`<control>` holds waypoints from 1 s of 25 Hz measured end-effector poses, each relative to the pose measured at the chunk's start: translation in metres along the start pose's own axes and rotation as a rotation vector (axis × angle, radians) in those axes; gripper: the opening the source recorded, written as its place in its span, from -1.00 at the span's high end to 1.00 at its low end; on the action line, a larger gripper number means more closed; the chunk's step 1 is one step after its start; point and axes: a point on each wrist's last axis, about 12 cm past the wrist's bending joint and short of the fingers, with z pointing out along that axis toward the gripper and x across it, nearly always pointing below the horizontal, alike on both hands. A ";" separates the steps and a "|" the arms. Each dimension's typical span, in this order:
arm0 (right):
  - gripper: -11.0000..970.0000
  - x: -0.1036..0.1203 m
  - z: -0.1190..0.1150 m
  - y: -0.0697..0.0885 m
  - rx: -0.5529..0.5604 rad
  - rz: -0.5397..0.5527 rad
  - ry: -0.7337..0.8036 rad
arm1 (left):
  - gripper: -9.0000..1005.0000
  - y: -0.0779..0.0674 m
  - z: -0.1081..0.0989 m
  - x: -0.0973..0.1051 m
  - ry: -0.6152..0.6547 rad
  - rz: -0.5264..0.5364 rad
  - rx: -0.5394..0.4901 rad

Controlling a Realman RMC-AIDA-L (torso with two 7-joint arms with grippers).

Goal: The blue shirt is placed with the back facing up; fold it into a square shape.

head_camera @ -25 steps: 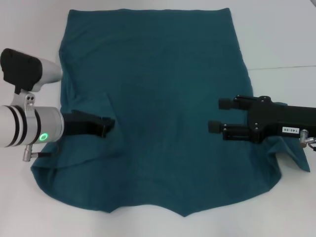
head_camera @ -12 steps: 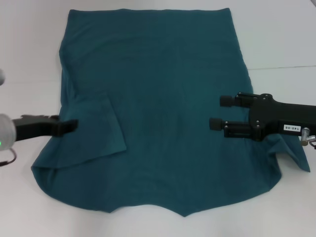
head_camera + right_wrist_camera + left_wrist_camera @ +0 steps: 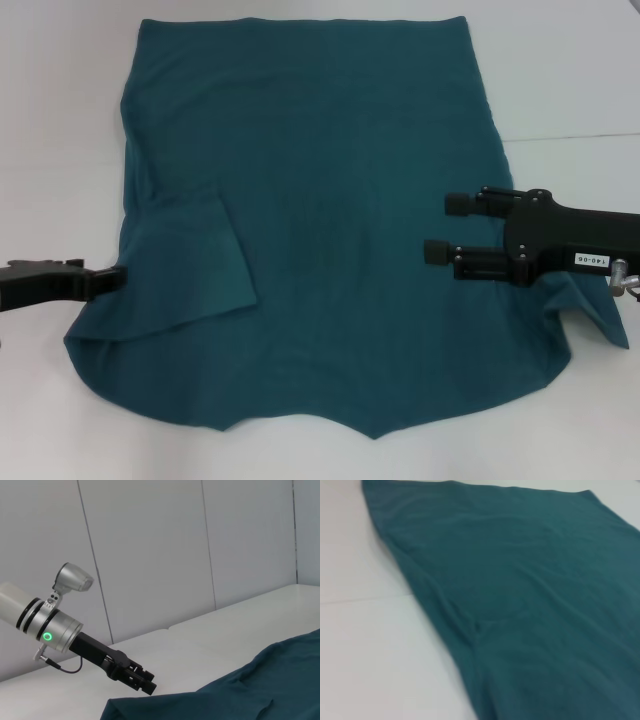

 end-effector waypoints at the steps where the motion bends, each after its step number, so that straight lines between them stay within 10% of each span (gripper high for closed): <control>1: -0.72 0.000 0.000 0.000 0.000 0.000 0.000 | -0.26 0.002 -0.001 0.001 0.001 -0.005 -0.008; 25: -0.72 -0.001 0.001 0.000 -0.002 -0.001 -0.003 | -0.26 0.006 0.007 0.012 0.123 0.001 -0.034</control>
